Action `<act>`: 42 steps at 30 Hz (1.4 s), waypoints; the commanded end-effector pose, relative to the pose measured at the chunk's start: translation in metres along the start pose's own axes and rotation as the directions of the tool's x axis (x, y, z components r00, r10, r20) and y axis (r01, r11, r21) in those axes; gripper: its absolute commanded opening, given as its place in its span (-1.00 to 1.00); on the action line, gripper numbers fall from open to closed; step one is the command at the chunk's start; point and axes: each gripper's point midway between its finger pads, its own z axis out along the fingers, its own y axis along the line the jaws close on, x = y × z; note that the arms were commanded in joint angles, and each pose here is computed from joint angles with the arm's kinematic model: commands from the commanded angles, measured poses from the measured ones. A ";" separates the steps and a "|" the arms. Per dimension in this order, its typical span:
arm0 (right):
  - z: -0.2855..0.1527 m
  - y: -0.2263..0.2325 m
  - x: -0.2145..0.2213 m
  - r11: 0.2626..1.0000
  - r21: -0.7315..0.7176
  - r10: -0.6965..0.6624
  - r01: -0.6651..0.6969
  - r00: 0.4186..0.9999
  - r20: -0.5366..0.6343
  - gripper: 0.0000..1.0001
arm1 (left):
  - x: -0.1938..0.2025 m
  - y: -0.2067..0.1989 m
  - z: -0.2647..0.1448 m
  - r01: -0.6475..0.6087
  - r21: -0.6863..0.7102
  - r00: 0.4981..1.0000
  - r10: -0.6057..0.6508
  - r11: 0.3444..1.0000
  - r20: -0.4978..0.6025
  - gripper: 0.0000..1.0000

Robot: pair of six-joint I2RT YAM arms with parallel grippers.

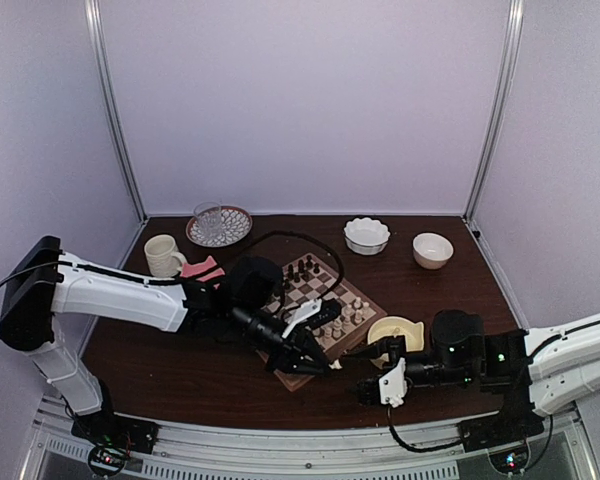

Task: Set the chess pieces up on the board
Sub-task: Pass from the left arm to the right

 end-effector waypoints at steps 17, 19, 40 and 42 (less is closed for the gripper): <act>0.014 0.004 -0.006 0.995 -0.018 -0.094 0.093 0.993 -0.070 -0.18 | 0.002 -0.014 0.012 -0.001 0.077 0.998 0.007 0.997 -0.068 -1.00; 0.014 0.003 -0.005 0.995 -0.019 -0.094 0.093 0.993 -0.078 -0.37 | 0.002 -0.014 0.012 -0.001 0.078 0.998 0.006 0.997 -0.067 -1.00; 0.017 0.002 -0.006 0.996 0.004 -0.092 0.092 0.992 -0.083 -0.79 | 0.000 -0.018 0.013 0.001 0.089 0.998 0.005 0.996 -0.065 -0.95; 0.016 -0.001 -0.008 0.996 0.024 -0.084 0.086 0.993 -0.078 -0.84 | -0.002 -0.015 0.013 0.007 0.068 0.999 -0.004 0.998 -0.052 -0.75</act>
